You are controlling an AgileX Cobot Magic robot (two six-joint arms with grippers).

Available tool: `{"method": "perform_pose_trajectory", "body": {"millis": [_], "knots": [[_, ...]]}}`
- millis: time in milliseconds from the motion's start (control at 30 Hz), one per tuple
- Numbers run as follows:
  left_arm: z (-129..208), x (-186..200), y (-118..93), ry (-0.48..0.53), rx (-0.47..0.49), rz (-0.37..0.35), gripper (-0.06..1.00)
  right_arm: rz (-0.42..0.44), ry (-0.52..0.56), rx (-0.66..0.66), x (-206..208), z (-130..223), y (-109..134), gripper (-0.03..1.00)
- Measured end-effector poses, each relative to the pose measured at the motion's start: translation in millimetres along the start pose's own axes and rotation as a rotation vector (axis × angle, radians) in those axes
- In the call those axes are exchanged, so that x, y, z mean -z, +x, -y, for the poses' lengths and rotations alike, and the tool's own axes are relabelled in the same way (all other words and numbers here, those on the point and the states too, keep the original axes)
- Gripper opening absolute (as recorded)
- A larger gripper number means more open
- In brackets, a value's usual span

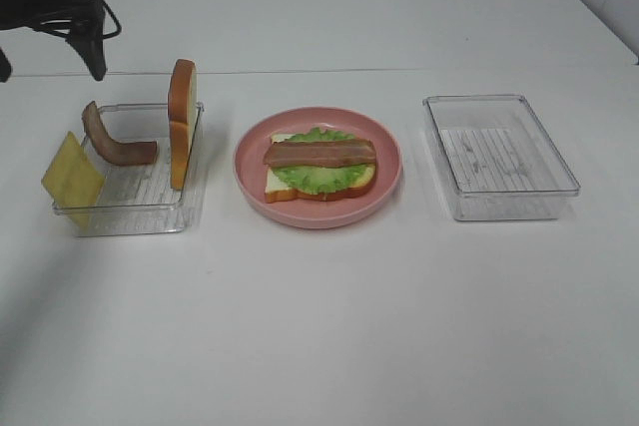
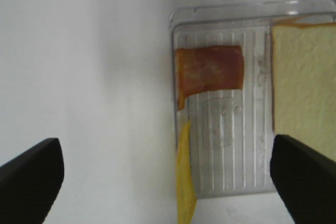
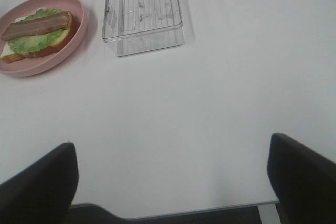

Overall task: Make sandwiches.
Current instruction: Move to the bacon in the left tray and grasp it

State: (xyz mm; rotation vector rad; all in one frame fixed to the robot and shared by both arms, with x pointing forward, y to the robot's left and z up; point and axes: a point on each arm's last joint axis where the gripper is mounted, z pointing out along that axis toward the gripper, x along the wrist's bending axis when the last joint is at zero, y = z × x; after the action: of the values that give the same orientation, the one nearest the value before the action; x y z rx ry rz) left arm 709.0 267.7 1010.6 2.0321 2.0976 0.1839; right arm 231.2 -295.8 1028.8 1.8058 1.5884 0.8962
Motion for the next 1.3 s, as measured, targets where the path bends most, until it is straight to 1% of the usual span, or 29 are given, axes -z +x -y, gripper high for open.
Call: {"method": "perform_pose_trajectory", "body": {"millis": [33,67,133,167,300,367,400,433,567,600,733,1000,1300], "knots": [[0,0,0,0.0,0.0,0.0,0.99,0.0,0.0,0.0,0,0,0,0.93],[-6,-13,-9,0.001,-0.016,0.006,0.99,0.0,0.0,0.0,0,0,0,0.93],[-9,-17,-12,0.0,-0.02,0.01,0.99,0.0,0.0,0.0,0,0,0,0.93],[-13,-27,-19,0.001,-0.023,0.025,0.99,0.0,0.0,0.0,0,0,0,0.93],[-15,-37,-22,0.012,-0.02,0.033,0.99,0.0,0.0,0.0,0,0,0,0.93],[-15,-44,-19,0.022,-0.026,0.009,0.99,0.0,0.0,0.0,0,0,0,0.93],[-15,-44,-19,0.022,-0.026,0.009,0.99,0.0,0.0,0.0,0,0,0,0.93],[-15,-44,-18,0.021,-0.033,-0.009,0.99,0.0,0.0,0.0,0,0,0,0.93],[-15,-46,-14,0.022,-0.035,-0.026,0.99,0.0,0.0,0.0,0,0,0,0.93],[-16,-46,-11,0.021,-0.036,-0.039,0.99,0.0,0.0,0.0,0,0,0,0.93],[-16,-49,-9,0.027,-0.033,-0.041,0.99,0.0,0.0,0.0,0,0,0,0.93],[-15,-62,1,0.053,-0.02,-0.053,0.98,0.0,0.0,0.0,0,0,0,0.93],[-14,-69,3,0.065,-0.025,-0.059,0.91,0.0,0.0,0.0,0,0,0,0.93]]}}
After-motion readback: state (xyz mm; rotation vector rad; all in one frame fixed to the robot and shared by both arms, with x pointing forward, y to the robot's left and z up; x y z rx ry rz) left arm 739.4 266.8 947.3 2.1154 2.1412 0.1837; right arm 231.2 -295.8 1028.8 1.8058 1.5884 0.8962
